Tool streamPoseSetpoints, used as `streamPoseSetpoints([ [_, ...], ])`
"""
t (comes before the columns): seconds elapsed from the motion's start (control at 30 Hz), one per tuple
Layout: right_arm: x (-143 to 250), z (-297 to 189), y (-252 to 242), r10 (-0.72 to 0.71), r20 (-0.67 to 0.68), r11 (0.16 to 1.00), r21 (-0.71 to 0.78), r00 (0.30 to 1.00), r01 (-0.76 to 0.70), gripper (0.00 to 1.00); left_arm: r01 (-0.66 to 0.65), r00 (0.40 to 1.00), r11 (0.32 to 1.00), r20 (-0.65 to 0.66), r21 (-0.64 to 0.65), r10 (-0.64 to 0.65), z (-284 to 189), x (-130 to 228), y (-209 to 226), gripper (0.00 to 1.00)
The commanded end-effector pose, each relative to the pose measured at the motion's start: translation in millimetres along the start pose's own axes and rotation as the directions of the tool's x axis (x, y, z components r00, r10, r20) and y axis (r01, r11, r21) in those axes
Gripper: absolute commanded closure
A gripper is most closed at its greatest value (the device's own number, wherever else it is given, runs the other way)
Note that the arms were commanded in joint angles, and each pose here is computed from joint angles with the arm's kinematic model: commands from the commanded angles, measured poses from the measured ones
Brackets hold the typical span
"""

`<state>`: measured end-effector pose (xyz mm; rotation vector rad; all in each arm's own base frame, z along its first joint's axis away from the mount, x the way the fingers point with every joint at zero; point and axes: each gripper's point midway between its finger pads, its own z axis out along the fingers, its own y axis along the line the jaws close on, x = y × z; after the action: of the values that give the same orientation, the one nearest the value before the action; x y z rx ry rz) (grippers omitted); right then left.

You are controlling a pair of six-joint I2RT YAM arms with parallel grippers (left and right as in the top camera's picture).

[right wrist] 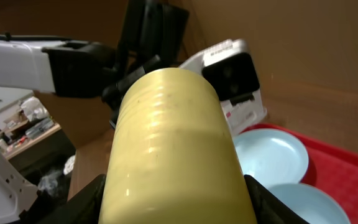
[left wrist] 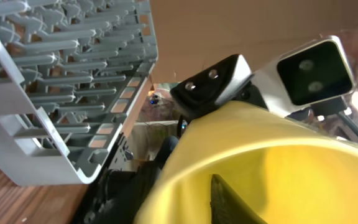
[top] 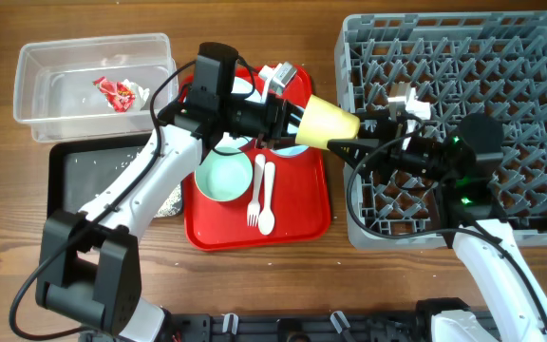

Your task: Sort waste into correct bins and load items into the dishwasher rack

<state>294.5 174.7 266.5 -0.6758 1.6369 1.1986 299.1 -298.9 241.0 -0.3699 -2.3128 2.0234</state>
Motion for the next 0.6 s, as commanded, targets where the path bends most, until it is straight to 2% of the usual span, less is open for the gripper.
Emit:
streamPoseSetpoints([
  [0.0, 0.3, -0.2, -15.2, 0.010, -0.001, 0.997, 0.079, 1.000, -0.010, 0.50, -0.053, 0.995, 0.997, 0.076, -0.060, 0.057, -8.4, -12.9, 3.7, 0.48],
  [0.07, 9.1, -2.2, -30.5, 0.049, -0.015, 0.986, 0.163, 0.999, -0.046, 0.53, -0.030, 0.979, 0.977, 0.191, -0.210, 0.072, -24.4, -31.5, 33.5, 0.38],
  [0.1, 11.8, -3.8, -37.6, 0.069, -0.016, 0.977, 0.203, 0.998, -0.064, 0.54, 0.021, 0.967, 0.947, 0.247, -0.320, 0.062, -38.3, -36.2, 58.4, 0.35],
  [0.17, 22.6, -13.1, -57.5, 0.118, -0.030, 0.939, 0.329, 0.993, -0.102, 0.60, 0.116, 0.948, 0.821, 0.308, -0.559, 0.076, -80.3, -30.7, 107.3, 0.28],
  [0.2, 25.5, -24.1, -66.2, 0.162, -0.036, 0.905, 0.403, 0.986, -0.134, 0.63, 0.158, 0.942, 0.765, 0.327, -0.624, 0.072, -99.8, -24.0, 117.6, 0.27],
  [0.33, 15.8, -75.7, -70.7, 0.302, -0.074, 0.747, 0.637, 0.950, -0.188, 0.71, 0.298, 0.900, 0.540, 0.421, -0.787, 0.117, -172.4, -2.9, 127.2, 0.21],
  [0.37, 13.9, -89.3, -67.9, 0.348, -0.071, 0.698, 0.685, 0.935, -0.208, 0.83, 0.328, 0.888, 0.492, 0.441, -0.806, 0.131, -186.8, 2.0, 125.9, 0.20],
  [0.4, 14.1, -105.8, -67.2, 0.396, -0.067, 0.628, 0.747, 0.916, -0.217, 0.92, 0.346, 0.878, 0.468, 0.456, -0.813, 0.142, -196.2, 5.8, 122.4, 0.20],
  [0.43, 14.8, -116.7, -67.3, 0.421, -0.064, 0.580, 0.786, 0.905, -0.215, 0.96, 0.353, 0.875, 0.464, 0.463, -0.812, 0.144, -199.6, 8.0, 120.0, 0.20],
  [0.5, 18.6, -153.7, -66.5, 0.481, -0.060, 0.417, 0.893, 0.875, -0.168, 0.96, 0.361, 0.868, 0.464, 0.474, -0.809, 0.151, -204.5, 10.5, 114.8, 0.19],
  [0.57, 24.9, -175.5, -63.2, 0.531, -0.047, 0.311, 0.939, 0.846, -0.144, 0.96, 0.363, 0.866, 0.466, 0.477, -0.807, 0.150, -204.4, 10.4, 114.6, 0.19],
])
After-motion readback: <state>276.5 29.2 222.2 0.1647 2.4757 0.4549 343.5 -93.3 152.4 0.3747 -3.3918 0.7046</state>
